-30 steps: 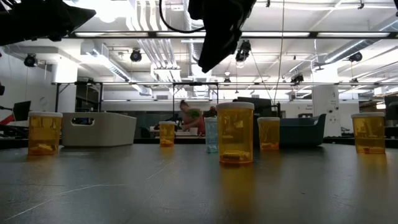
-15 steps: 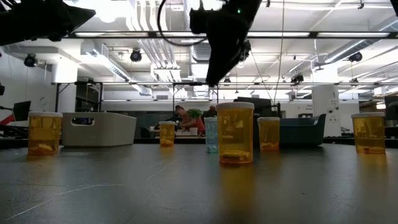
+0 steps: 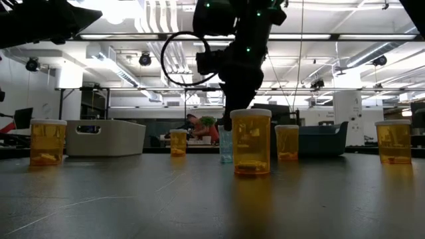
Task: Pick and place medicine bottles into bin by pill shape (circle, oval)
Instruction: Put the small blue pill bottle into the blue bin
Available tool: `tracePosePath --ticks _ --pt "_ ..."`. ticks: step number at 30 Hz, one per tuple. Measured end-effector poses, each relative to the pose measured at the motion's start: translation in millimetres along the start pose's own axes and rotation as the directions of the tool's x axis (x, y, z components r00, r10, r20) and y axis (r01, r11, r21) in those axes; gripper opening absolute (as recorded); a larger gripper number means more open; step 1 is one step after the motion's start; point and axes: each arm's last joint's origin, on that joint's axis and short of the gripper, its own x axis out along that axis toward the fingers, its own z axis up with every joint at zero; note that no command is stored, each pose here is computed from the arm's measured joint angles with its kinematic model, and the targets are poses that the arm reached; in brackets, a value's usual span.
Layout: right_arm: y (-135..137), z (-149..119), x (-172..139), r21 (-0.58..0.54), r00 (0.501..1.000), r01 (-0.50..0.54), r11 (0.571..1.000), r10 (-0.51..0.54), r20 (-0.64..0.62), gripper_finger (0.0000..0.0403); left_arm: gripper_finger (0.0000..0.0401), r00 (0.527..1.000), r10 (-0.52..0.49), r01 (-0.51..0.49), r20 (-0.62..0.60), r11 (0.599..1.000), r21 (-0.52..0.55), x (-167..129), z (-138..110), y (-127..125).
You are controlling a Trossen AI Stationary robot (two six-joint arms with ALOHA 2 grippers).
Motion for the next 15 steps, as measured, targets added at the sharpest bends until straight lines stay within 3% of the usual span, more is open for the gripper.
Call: tracePosePath --ticks 10,15 --pt "-1.4 2.3 12.4 -0.010 1.000 0.000 1.000 0.000 0.005 0.0302 0.0000 1.000 0.003 -0.003 -0.001 1.000 0.000 0.0 -0.1 0.1" --pt "-1.4 2.3 11.7 -0.007 1.000 -0.002 1.000 0.002 0.007 0.0264 0.0000 1.000 0.004 -0.004 -0.001 1.000 0.000 0.0 0.0 0.1"
